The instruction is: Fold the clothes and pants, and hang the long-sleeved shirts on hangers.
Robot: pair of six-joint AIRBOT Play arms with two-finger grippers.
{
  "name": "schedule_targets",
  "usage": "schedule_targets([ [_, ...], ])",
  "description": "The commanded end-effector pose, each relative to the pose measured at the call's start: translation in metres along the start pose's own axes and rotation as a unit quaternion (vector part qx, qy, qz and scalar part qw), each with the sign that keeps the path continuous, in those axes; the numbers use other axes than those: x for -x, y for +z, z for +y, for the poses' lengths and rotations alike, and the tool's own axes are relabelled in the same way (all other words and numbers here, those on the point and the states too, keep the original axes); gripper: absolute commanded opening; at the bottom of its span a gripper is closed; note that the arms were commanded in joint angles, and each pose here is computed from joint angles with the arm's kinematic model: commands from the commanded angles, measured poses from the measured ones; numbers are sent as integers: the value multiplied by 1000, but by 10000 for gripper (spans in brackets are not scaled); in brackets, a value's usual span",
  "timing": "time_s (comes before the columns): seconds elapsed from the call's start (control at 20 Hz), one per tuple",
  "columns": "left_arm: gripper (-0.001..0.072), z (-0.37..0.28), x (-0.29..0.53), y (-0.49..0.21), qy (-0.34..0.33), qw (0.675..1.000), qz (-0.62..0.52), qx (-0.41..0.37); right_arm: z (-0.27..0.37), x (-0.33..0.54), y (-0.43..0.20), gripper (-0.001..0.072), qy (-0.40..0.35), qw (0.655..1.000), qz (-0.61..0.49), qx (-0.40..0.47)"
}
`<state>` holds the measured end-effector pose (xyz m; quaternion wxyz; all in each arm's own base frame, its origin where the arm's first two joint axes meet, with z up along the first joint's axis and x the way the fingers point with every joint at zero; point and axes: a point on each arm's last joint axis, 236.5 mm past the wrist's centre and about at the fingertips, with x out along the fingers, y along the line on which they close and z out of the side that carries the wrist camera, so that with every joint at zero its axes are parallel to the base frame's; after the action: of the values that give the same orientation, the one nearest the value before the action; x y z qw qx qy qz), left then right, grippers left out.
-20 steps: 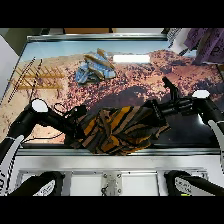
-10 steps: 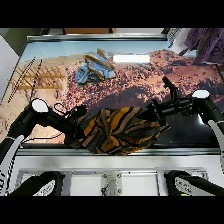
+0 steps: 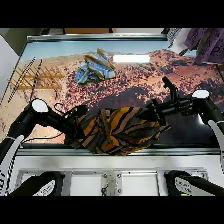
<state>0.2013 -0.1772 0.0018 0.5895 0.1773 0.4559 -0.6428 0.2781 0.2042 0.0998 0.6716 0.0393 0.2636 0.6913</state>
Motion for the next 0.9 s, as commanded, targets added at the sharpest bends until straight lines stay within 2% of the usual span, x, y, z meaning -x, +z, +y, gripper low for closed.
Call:
schedule_targets([
  [0.0, 12, 2, 0, -7, 4, 999, 14, 44, 0, 0, 0, 7, 0, 1000, 0, 0],
  [0.05, 21, 1, 0, -7, 4, 999, 14, 47, 0, 0, 0, 6, 0, 1000, 0, 0],
  [0.1, 211, 1, 0, -6, 3, 999, 14, 49, 0, 0, 0, 6, 0, 1000, 0, 0],
  [0.15, 325, 3, 0, -6, 8, 998, 13, 66, 0, 0, 0, 6, 0, 1000, 0, 0],
  [0.5, 323, 14, 3, -4, 30, 992, 1, 123, 1, 1, 3, 4, -1, 1000, -6, 2],
  [0.85, 324, 37, 51, -2, 134, 978, -58, 149, 1, 1, 3, 4, -1, 1000, -4, 2],
])
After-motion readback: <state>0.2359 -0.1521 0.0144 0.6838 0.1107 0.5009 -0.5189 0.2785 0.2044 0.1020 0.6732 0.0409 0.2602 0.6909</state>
